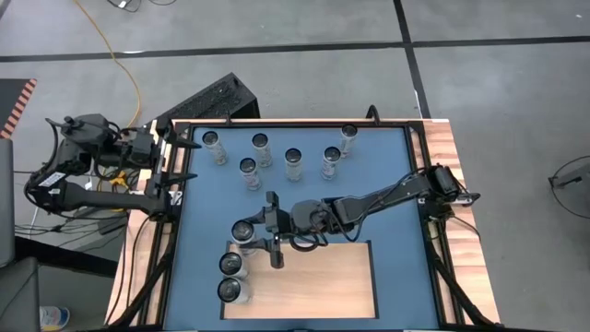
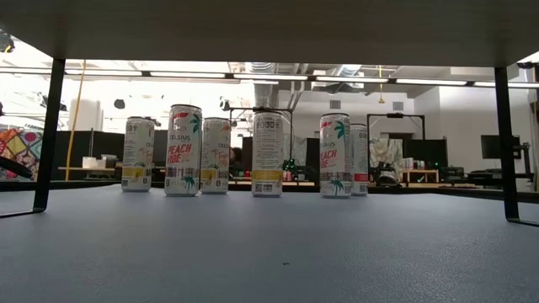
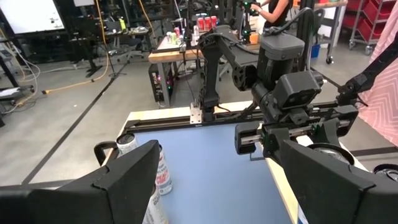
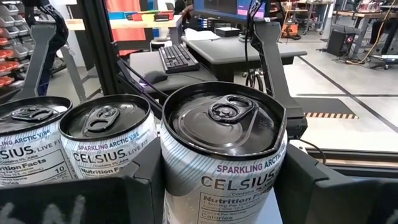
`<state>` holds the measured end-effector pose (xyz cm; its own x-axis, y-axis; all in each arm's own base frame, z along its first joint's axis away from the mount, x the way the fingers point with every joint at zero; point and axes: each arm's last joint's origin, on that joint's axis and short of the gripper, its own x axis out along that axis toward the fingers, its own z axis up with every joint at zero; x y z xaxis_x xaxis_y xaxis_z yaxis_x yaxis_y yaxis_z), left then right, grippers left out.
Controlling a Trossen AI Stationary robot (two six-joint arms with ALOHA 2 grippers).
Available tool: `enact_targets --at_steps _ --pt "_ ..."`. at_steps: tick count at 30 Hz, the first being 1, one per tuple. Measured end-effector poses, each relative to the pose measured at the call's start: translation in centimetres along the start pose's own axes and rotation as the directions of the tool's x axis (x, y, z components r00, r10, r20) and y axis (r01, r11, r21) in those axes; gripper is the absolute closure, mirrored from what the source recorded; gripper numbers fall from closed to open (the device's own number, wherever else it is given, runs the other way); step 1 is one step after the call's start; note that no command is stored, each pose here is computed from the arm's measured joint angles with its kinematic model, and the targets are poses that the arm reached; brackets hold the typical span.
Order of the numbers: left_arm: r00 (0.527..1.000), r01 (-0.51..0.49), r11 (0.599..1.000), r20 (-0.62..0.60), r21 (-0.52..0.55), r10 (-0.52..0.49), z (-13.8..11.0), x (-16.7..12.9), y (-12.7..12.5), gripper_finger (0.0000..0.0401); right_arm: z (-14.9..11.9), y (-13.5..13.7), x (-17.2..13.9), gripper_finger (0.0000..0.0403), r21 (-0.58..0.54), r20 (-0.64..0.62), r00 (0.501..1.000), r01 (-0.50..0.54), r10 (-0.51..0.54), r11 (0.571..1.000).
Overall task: Place canned beverage on shelf
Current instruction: Put the white blue soda can on the shelf aligned with the other white blue soda cans
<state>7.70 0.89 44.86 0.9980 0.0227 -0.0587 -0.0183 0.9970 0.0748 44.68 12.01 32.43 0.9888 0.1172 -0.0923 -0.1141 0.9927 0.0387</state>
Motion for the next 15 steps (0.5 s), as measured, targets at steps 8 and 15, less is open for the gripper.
enact_targets --at_steps 8,15 --pt "1.0 0.002 1.0 -0.013 -0.003 -0.002 -0.1 0.4 0.0 0.0083 -1.2 -0.3 0.9 0.0201 0.002 -0.016 1.0 -0.01 0.01 1.0" --pt "1.0 0.005 1.0 -0.021 -0.003 -0.005 -0.1 0.7 0.1 0.0083 -1.4 -0.4 1.0 0.0192 -0.002 -0.029 1.0 -0.008 0.008 1.0"
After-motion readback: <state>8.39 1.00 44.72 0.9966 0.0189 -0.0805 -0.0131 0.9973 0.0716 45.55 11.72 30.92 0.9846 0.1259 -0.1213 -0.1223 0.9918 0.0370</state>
